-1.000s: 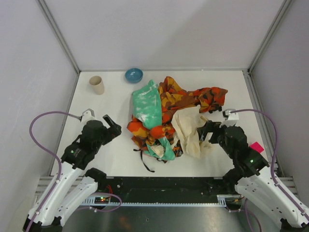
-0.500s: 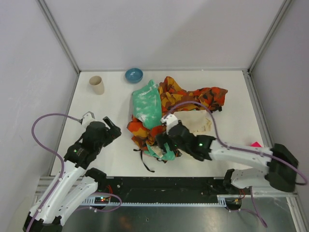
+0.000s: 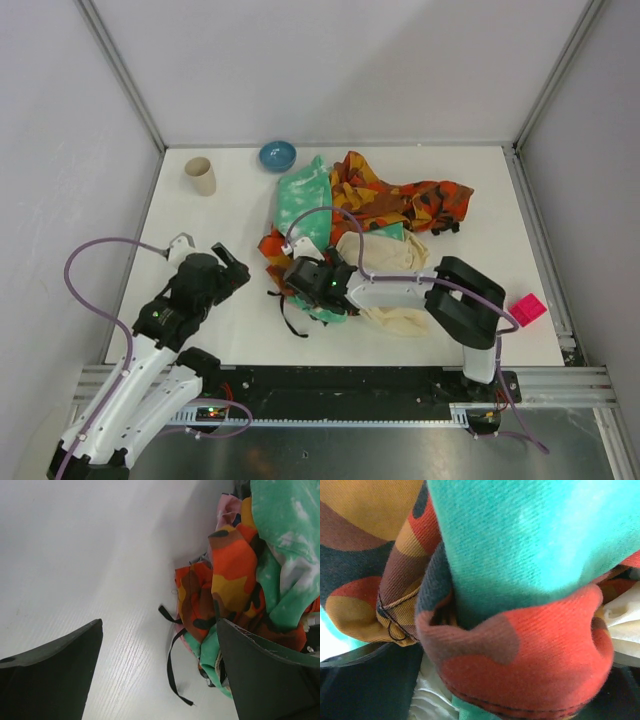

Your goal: Pick out a specific cloth from the pile

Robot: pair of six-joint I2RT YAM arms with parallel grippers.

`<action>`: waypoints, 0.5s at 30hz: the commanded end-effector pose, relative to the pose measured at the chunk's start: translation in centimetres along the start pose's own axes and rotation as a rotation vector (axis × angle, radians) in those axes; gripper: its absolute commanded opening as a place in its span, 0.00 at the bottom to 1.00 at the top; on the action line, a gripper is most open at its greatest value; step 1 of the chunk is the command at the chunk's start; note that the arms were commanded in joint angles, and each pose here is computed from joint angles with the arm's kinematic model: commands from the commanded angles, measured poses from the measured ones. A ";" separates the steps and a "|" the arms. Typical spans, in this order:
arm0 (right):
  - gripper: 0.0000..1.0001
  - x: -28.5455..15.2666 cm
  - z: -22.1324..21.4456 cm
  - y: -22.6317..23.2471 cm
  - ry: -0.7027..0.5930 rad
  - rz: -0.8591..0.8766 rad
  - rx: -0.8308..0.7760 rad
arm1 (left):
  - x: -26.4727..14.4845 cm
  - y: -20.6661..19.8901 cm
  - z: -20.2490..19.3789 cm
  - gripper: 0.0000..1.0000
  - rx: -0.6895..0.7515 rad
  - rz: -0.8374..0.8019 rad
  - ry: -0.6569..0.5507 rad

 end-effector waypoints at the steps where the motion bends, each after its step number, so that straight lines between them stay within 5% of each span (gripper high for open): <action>1: 0.92 3.1 -6.6 -0.7 0.271 -0.074 -0.113 | 0.3 0.2 0.3 1.00 -0.022 0.016 -0.036; 6: 0.36 3.5 -7.5 -2.4 0.314 -0.160 -0.098 | 0.0 0.0 0.7 1.00 -0.032 0.000 -0.052; 9: 0.13 2.4 -5.5 -5.2 0.265 -0.283 -0.098 | -0.2 0.0 0.9 1.00 -0.041 -0.009 -0.065; 11: 0.04 0.8 -3.0 -7.9 0.197 -0.385 -0.089 | -0.4 -0.1 1.0 1.00 -0.047 -0.015 -0.073; 15: 0.00 -3.6 3.7 -14.0 -0.030 -0.569 0.002 | -0.6 -0.3 1.4 1.00 -0.054 -0.022 -0.089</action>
Point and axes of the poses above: each gripper's point midway between its finger pads, its own x axis out along the fingers, its own y axis along the line the jaws close on, z = x × y, the point moved 4 cm from there along -x, back along the fingers, and after that the axes turned 14 degrees about -x, right-handed, at the moved point
